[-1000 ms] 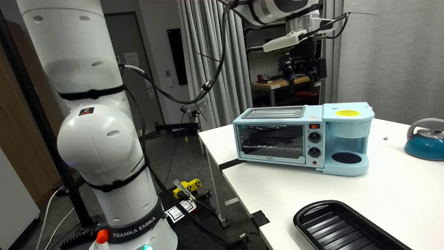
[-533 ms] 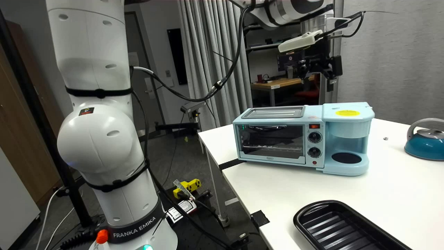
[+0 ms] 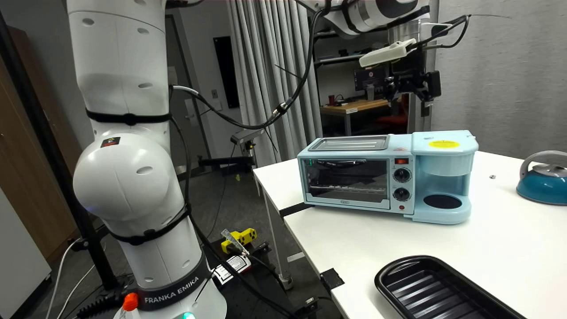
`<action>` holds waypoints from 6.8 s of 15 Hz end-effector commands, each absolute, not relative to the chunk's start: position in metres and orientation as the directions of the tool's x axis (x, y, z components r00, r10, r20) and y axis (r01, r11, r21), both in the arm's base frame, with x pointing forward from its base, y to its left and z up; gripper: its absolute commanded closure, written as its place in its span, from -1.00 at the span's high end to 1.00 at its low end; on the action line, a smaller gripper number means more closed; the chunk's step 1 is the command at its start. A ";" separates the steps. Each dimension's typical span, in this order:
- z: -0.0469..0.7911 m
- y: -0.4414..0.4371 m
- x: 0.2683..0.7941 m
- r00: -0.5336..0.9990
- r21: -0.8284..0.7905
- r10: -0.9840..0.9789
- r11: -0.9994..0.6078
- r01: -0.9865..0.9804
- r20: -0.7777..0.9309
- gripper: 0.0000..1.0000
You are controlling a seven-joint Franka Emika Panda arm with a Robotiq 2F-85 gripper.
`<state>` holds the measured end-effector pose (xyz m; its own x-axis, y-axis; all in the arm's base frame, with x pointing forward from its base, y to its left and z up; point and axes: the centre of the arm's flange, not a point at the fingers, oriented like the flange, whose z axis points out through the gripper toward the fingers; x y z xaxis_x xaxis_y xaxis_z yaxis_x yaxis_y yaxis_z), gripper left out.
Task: Press the blue button on the top right side of the breakfast station
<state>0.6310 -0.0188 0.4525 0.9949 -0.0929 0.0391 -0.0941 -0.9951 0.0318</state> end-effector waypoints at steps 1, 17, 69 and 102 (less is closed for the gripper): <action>0.452 -0.021 0.634 0.995 0.043 -0.090 -0.995 -0.092 0.046 1.00; 0.442 -0.023 0.664 0.991 0.043 -0.115 -0.992 -0.118 0.070 -0.27; 0.487 -0.048 0.593 0.969 0.024 -0.159 -0.986 -0.167 0.188 -1.00; 0.534 -0.045 0.534 0.955 0.040 -0.134 -0.988 -0.150 0.266 1.00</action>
<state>0.5336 -0.0447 0.5344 0.9545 -0.1338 0.2664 -0.1497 -0.9879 0.0400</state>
